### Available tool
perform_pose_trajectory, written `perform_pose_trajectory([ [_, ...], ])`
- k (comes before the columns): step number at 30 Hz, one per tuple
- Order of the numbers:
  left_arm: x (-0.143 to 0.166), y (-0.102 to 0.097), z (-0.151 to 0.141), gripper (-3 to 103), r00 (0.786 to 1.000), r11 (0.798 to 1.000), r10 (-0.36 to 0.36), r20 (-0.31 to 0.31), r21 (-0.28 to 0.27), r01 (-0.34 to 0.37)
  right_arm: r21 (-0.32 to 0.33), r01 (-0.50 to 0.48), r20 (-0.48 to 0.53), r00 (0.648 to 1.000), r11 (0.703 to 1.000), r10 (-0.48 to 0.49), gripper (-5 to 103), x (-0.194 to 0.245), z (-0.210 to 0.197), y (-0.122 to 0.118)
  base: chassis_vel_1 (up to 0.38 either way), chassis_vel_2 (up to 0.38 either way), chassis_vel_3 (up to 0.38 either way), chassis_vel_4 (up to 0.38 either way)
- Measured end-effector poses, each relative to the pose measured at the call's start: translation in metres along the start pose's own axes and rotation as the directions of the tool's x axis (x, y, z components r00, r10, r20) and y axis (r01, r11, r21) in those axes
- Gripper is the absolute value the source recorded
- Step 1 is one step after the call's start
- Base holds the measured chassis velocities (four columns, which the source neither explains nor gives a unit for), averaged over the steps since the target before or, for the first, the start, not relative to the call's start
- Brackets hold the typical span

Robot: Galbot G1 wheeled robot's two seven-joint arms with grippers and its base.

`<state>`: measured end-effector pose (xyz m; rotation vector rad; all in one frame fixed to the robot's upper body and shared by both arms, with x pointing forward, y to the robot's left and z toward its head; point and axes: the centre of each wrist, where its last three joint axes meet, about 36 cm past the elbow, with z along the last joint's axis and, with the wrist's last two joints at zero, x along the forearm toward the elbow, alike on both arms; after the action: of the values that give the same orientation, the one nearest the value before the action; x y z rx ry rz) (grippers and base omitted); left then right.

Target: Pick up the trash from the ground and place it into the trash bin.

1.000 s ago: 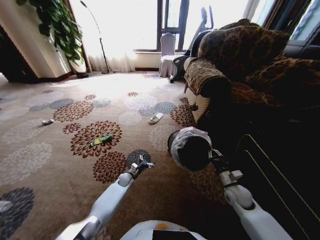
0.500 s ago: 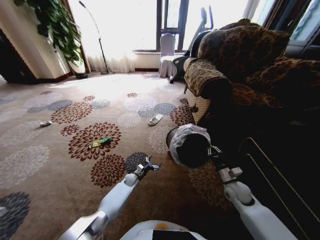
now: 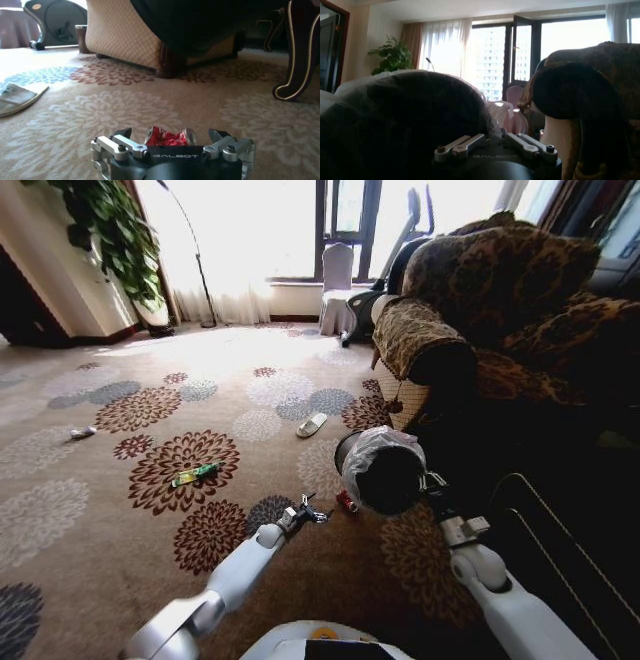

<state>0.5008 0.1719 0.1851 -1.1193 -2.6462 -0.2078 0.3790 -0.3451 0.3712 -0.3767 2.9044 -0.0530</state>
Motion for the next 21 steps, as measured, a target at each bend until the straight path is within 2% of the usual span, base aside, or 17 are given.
perform_pose_trajectory([
  [12,-0.014,-0.015,0.004,100,0.999,0.999,0.035,-0.020,0.001,-0.035,-0.014,-0.006,0.010,1.000,1.000,0.006,0,0.004,0.002,0.002,-0.042,-0.002,0.047,0.007],
  [16,-0.017,-0.015,0.009,100,0.999,0.999,0.034,-0.037,-0.040,-0.036,-0.021,-0.012,0.023,1.000,1.000,0.012,0,0.004,0.002,0.000,-0.072,-0.006,0.059,0.008],
  [18,-0.022,-0.007,0.009,100,0.998,0.997,0.031,-0.049,-0.071,-0.034,-0.025,-0.011,0.021,1.000,1.000,0.011,0,0.006,0.003,0.000,0.000,0.000,0.000,0.000],
  [21,-0.030,-0.001,0.004,100,0.998,0.996,0.026,-0.054,-0.082,-0.030,-0.020,-0.003,0.021,1.000,1.000,0.003,0,0.009,0.002,0.002,0.000,0.000,0.000,0.000],
])
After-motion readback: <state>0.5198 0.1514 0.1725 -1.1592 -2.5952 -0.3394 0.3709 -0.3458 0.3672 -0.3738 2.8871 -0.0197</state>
